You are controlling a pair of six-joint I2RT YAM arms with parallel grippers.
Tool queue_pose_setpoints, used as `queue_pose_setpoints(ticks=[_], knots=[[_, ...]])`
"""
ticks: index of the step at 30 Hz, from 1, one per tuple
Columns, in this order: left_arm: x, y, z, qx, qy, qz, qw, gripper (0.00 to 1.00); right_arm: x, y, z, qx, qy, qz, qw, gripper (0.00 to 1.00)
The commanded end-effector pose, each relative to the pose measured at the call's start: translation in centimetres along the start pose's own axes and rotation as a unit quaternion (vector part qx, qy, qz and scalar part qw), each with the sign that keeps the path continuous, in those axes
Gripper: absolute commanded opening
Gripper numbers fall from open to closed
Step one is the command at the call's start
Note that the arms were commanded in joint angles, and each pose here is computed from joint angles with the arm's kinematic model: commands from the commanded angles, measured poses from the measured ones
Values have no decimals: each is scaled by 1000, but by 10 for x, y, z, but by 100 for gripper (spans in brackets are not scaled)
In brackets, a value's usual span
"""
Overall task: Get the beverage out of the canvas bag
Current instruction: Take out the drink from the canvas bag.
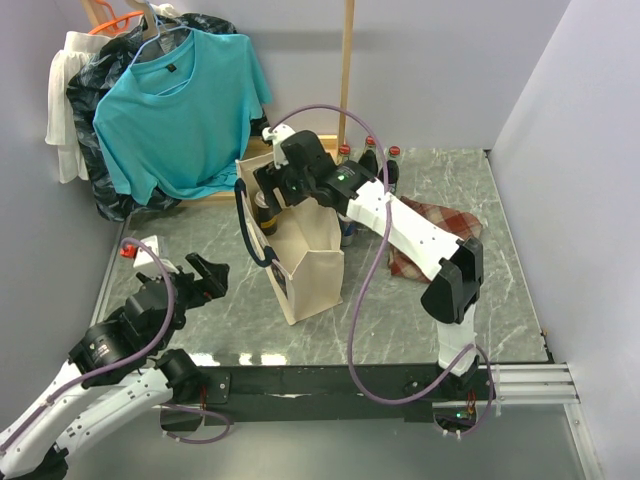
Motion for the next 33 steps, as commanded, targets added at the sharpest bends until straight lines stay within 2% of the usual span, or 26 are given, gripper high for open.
queue_pose_setpoints(ticks=[1,10,23,33], knots=[[5,14,-1,20,3,-29,999,96,4,20,5,7,13,-26,1000,87],[13,24,4,42,-6,-55,998,96,-14,14,10,17,21,-9,1000,87],[-5,6,0,-5,24,-18,1000,96,-25,19,14,23,31,-9,999,89],[-13,1,4,-22,55,-13,998,96,-28,19,16,13,45,-16,999,93]])
Point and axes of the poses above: each gripper's point midway between its finger pads, its own x axis back along the fingers, its own z axis along the line the jaws close on, y = z × x, the point moved 3 cm from there along x, back along the fingers, and after that the axes turned 12 degrees about x, right-handed, at the moved point
